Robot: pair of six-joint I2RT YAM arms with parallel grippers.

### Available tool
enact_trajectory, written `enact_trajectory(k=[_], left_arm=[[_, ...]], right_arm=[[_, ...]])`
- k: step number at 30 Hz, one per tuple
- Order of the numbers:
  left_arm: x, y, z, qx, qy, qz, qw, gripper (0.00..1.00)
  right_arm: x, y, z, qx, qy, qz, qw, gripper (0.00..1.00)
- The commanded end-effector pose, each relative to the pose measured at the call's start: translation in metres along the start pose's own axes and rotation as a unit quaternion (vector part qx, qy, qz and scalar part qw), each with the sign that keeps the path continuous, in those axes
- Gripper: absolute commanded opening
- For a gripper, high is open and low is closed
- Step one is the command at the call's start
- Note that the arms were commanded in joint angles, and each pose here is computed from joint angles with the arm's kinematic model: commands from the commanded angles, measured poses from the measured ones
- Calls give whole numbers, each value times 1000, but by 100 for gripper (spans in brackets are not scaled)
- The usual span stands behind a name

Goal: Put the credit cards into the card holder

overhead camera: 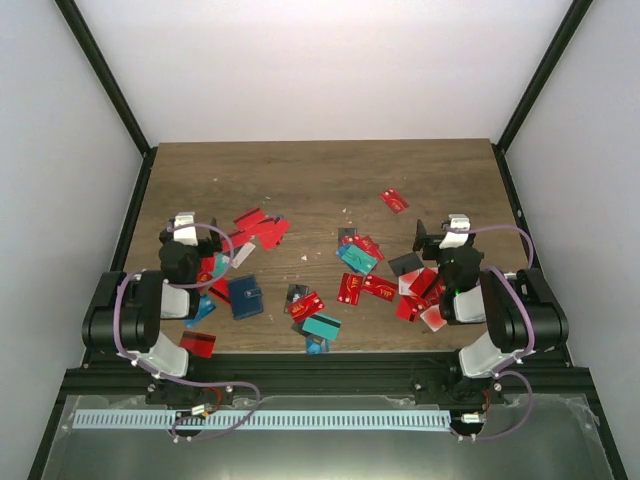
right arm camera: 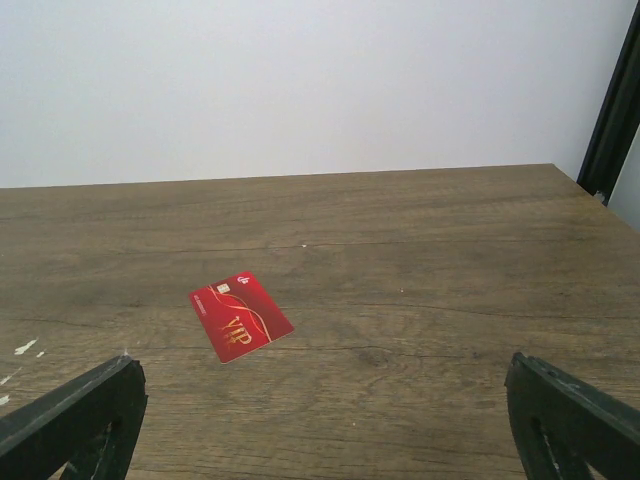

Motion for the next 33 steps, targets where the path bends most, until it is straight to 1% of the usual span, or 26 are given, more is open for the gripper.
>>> enact_trajectory(k=[1, 9, 12, 15, 17, 19, 20, 21, 22, 23, 24, 25, 27, 29, 32, 33], left_arm=[[-2, -4, -7, -3, -12, 11, 1000, 100], [-3, -3, -7, -3, -11, 9, 1000, 100], [1, 2, -16, 4, -23, -14, 1000, 100], [11, 7, -46, 18, -39, -43, 998, 100], [16, 7, -71, 41, -37, -53, 997, 100], [22, 1, -93, 52, -29, -41, 997, 100], [27, 0, -98, 63, -13, -45, 997, 100], [33, 9, -104, 99, -9, -82, 992, 100], [41, 22, -106, 144, -6, -128, 981, 100], [50, 33, -104, 188, -3, -174, 967, 100], [60, 43, -100, 216, 4, -214, 953, 100], [66, 47, -98, 227, 11, -229, 947, 100], [68, 43, -91, 229, 44, -220, 947, 100], [66, 33, -76, 233, 101, -195, 947, 100], [64, 21, -41, 284, 172, -170, 928, 100], [64, 16, -29, 293, 192, -151, 924, 100]], right_arm=[[-3, -4, -13, 6, -23, 3, 1000, 100], [-3, -4, -12, 6, -21, 2, 1000, 100], [-3, -13, -20, -5, -22, 41, 999, 100], [-10, -17, -38, -12, 5, 63, 998, 100], [-13, -15, -54, -42, 21, 58, 997, 100], [-13, -11, -73, -78, 33, 41, 996, 100], [-13, -9, -82, -98, 37, 33, 994, 100], [-11, -7, -93, -125, 33, 27, 991, 100], [-6, -9, -103, -168, 27, 31, 985, 100], [-4, -10, -104, -211, 39, 36, 976, 100], [0, -7, -102, -239, 65, 28, 968, 100], [2, 3, -105, -243, 78, -8, 967, 100], [5, 25, -108, -250, 110, -83, 958, 100], [9, 39, -98, -269, 159, -119, 943, 100], [20, 62, -81, -282, 215, -167, 920, 100], [25, 71, -77, -281, 227, -183, 914, 100]])
Point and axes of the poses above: each gripper's point midway between its finger pads, its own x axis back along the fingers, its own y axis along the line the jaws close on, z = x × y, the point moved 3 cm from there along x, back along the fingers, and after that the axes turned 6 degrees about x, right-handed, at the moved point
